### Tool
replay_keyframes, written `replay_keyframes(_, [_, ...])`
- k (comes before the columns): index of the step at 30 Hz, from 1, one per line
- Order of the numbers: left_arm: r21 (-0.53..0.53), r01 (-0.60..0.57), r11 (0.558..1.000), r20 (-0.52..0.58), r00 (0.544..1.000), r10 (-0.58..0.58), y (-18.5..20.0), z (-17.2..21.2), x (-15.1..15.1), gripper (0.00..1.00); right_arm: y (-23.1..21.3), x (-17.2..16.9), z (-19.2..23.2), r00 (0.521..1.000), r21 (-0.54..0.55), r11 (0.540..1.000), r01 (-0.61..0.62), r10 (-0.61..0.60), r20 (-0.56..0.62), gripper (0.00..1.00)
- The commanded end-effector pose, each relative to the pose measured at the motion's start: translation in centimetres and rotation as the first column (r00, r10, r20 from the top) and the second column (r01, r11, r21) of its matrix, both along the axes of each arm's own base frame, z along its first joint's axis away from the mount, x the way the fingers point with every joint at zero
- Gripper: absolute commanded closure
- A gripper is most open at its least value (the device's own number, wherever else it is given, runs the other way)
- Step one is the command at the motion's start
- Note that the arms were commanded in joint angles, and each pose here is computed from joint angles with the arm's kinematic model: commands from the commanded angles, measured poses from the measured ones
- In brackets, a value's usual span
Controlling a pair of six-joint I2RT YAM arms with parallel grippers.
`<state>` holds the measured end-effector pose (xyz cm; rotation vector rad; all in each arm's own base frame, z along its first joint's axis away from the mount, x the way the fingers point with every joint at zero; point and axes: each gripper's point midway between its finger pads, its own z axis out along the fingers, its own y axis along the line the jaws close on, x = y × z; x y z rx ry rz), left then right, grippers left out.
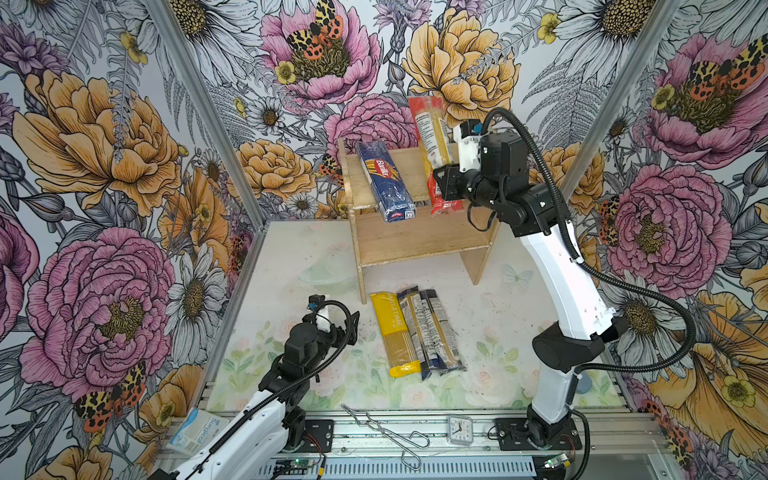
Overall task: Place and organize the pasta boxes and bags onto the shelf
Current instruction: 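Lower the red-ended pack onto the top shelf beside the Barilla box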
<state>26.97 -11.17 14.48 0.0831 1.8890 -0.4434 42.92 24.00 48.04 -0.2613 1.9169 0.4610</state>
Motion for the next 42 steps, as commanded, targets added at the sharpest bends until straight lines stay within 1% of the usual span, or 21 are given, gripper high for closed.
replay_keyframes(1, [-0.001,-0.004,1.000,0.000,1.000,0.004,0.25,-0.34,-0.10,0.01,-0.03,3.54,-4.35,0.996,-0.084,0.994,0.069,-0.073,-0.043,0.77])
replay_keyframes(3, [-0.001,-0.005,1.000,-0.002,1.000,0.005,0.26,-0.39,-0.10,0.01,-0.01,3.50,-4.33,0.997,-0.084,0.994,0.067,-0.071,-0.042,0.76])
replay_keyframes(6, [0.000,-0.003,1.000,-0.001,1.000,0.003,0.23,-0.39,-0.10,0.01,-0.01,3.48,-4.33,0.997,-0.084,0.994,0.066,-0.070,-0.042,0.72])
replay_keyframes(9, [0.000,-0.005,1.000,-0.001,1.000,0.005,0.27,-0.39,-0.10,0.01,0.00,3.49,-4.36,0.997,-0.087,0.994,0.065,-0.068,-0.042,0.65])
replay_keyframes(19, [-0.002,-0.004,1.000,0.001,1.000,0.004,0.27,-0.38,-0.16,0.01,0.14,3.61,-4.60,0.997,-0.088,0.994,0.060,-0.064,-0.046,0.64])
replay_keyframes(20, [-0.001,-0.004,1.000,0.001,1.000,0.004,0.26,-0.36,-0.14,0.01,0.19,3.62,-4.65,0.997,-0.088,0.994,0.058,-0.063,-0.048,0.63])
replay_keyframes(23, [-0.002,-0.004,1.000,0.002,1.000,0.004,0.26,-0.31,-0.14,0.01,0.27,3.59,-4.70,0.997,-0.088,0.995,0.054,-0.058,-0.049,0.53])
replay_keyframes(24, [-0.002,-0.004,1.000,0.001,1.000,0.004,0.27,-0.36,-0.16,0.01,0.25,3.57,-4.62,0.997,-0.086,0.995,0.054,-0.058,-0.048,0.52])
replay_keyframes(42, [-0.004,-0.003,1.000,0.004,1.000,0.003,0.27,-0.31,-0.25,0.01,0.71,3.22,-4.69,0.998,-0.086,0.996,0.029,-0.034,-0.052,0.52])
